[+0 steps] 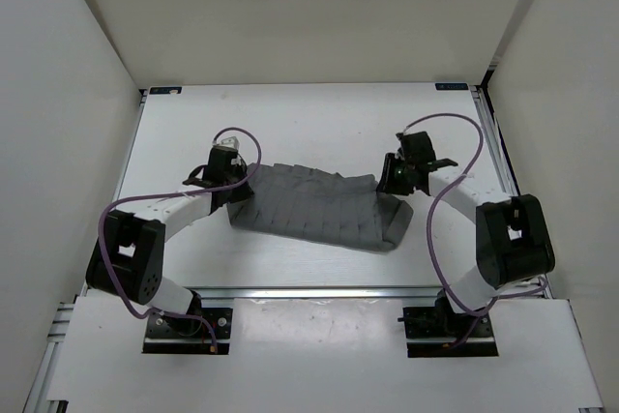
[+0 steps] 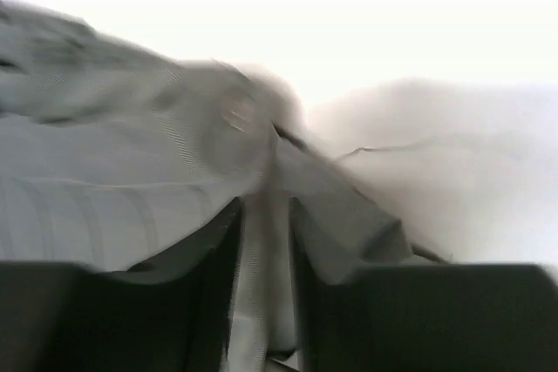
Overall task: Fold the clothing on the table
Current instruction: Fold the skirt
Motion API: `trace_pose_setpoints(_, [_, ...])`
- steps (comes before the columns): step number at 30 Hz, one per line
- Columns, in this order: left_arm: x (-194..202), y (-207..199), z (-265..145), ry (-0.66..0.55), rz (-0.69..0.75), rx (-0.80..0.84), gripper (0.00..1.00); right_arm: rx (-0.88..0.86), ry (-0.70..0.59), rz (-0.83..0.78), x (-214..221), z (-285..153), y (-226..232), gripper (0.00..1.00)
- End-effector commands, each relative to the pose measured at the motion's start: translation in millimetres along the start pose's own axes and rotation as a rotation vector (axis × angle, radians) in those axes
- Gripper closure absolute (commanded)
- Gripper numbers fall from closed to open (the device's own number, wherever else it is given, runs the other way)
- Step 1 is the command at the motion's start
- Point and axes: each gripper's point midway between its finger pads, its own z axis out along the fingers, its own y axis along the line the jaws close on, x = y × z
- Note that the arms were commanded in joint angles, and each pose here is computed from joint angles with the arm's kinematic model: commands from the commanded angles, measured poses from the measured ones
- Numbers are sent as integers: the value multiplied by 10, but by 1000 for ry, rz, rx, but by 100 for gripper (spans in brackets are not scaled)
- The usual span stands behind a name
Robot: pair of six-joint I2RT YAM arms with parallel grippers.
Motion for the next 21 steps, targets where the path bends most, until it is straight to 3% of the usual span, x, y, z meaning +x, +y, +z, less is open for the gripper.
trace_pose_setpoints(1, [-77,-30,-81,-24,-11,26,100,-80,-223,-110,-733,-249,226,61])
trace_pose_setpoints(5, [-80,46,-117,-35,-21,11,100,-19,-190,-131,-648,-502,154,40])
trace_pose_setpoints(7, [-61,80,-124,-39,-28,11,100,12,-150,-120,-438,-561,79,35])
trace_pose_setpoints(14, [-24,108,-141,-37,-39,25,100,46,2,76,370,-608,-299,27])
trace_pose_setpoints(21, [18,142,-138,-31,-47,26,100,-55,34,217,582,-505,-335,21])
